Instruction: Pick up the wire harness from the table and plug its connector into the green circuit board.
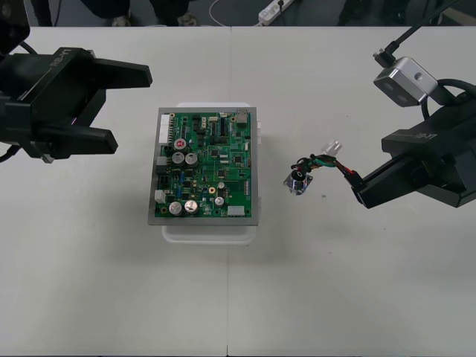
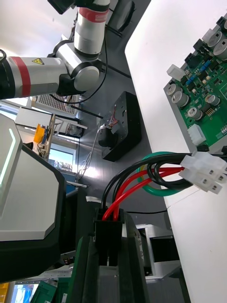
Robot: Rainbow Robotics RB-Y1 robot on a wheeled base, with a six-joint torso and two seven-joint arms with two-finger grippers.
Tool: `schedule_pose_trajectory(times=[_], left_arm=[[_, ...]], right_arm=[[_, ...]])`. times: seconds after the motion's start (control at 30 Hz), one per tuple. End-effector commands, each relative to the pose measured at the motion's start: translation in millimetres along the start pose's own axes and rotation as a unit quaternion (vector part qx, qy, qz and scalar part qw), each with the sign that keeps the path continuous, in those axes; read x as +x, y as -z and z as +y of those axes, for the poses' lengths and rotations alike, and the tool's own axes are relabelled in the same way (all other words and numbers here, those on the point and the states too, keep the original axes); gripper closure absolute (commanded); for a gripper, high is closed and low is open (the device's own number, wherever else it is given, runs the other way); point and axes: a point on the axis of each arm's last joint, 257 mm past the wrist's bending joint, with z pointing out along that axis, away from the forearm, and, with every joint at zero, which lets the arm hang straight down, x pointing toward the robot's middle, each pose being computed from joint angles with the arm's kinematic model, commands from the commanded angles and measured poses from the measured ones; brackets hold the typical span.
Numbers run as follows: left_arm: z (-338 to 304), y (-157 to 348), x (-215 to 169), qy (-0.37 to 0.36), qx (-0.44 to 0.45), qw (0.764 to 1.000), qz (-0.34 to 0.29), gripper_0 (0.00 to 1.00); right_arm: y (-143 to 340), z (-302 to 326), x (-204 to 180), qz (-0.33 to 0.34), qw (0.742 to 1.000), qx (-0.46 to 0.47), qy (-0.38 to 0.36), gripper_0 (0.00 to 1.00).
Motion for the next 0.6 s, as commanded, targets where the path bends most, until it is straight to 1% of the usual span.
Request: schedule_pose_trajectory(times=[0.03, 0.33, 0.6], left_arm=[[-19, 3, 3, -0.029, 0.016, 0.999, -0.011, 0.00], [-21, 2, 0, -0.044, 0.013, 0.998, -0.039, 0.00], [-21, 0, -1, -0.056, 0.013, 0.997, -0.050, 0.00]], right_arm=[[9, 4, -3, -0.010, 1.000, -0.010, -0.020, 1.00], [9, 10, -4, -0.016, 0.999, -0.034, -0.031, 1.00], [5, 18, -2, -0.014, 0.998, -0.056, -0.038, 1.00]])
